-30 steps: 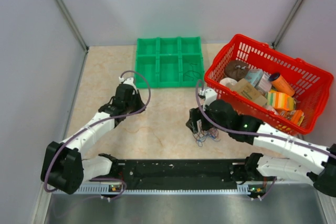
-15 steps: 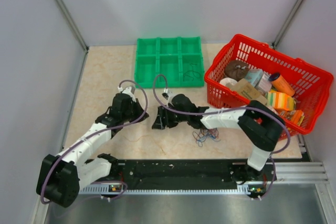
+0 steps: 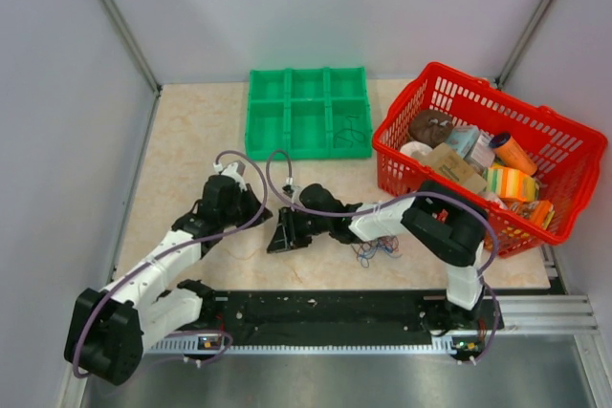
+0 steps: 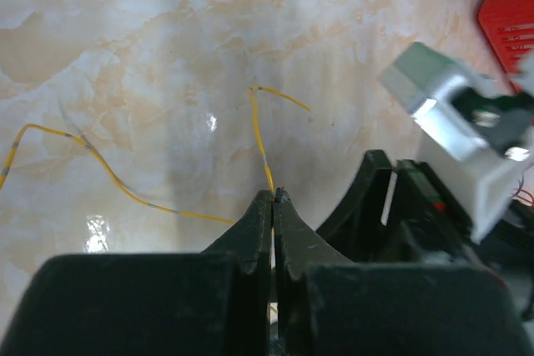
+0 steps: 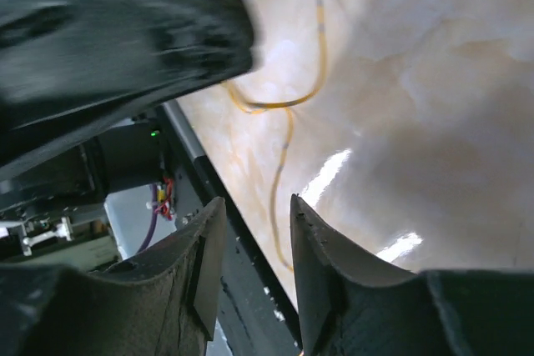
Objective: Untangle the cables
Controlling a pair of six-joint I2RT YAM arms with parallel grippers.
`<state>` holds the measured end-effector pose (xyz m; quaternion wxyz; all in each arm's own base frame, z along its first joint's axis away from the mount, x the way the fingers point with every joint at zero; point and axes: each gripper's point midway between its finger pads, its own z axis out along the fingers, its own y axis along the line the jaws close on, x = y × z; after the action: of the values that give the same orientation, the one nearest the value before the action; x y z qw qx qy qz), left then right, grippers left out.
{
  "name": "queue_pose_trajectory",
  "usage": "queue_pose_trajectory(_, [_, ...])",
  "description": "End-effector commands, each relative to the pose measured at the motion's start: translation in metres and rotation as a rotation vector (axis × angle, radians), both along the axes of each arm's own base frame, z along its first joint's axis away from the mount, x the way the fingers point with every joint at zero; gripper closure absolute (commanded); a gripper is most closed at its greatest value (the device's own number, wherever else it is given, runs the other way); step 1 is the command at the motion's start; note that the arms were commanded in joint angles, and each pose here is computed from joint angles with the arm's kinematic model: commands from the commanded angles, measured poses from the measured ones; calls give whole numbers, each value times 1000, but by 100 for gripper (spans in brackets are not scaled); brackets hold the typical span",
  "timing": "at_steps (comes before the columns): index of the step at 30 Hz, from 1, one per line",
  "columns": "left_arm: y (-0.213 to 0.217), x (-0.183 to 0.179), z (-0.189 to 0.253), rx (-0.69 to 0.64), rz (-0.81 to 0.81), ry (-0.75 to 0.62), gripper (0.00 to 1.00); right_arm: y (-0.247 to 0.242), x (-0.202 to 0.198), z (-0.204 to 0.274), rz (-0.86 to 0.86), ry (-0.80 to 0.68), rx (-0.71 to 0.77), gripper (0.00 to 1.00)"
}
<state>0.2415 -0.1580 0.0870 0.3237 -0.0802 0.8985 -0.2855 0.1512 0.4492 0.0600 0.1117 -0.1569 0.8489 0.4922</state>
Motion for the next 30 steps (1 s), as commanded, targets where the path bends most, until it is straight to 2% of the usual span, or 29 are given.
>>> queue_pose_trajectory(1, [-4,8,20,-37,-4,-65,100,13,-2,-6,-3,66,4,64])
queue_pose_trajectory(3, [-5,6,20,-44,-7,-64,100,14,-1,-3,-1,58,6,65])
queue_pose_trajectory(5, [-8,5,21,-57,-17,-63,100,14,-2,-3,3,60,6,72])
queue_pose_trajectory(6, [-9,4,22,-64,-21,-61,100,14,-1,0,-1,58,12,82])
queue_pose_trajectory(9, [-14,0,23,-90,-49,-49,100,0,12,12,-78,42,54,100])
queue_pose_trajectory(12, [-29,-10,29,-178,-121,-55,100,-22,27,19,-150,52,90,100])
queue_pose_trajectory(17, [-51,-21,38,-335,-194,-46,100,-50,51,20,-256,21,69,100])
queue_pose_trajectory(21, [-52,-28,32,-330,-208,-47,100,-76,76,28,-350,-35,47,100])
queue_pose_trajectory(24, [-54,-33,21,-309,-230,-59,100,-76,85,35,-340,-54,67,100])
queue_pose_trajectory(30, [-61,-41,-19,-334,-233,56,100,-68,88,29,-316,-36,93,100])
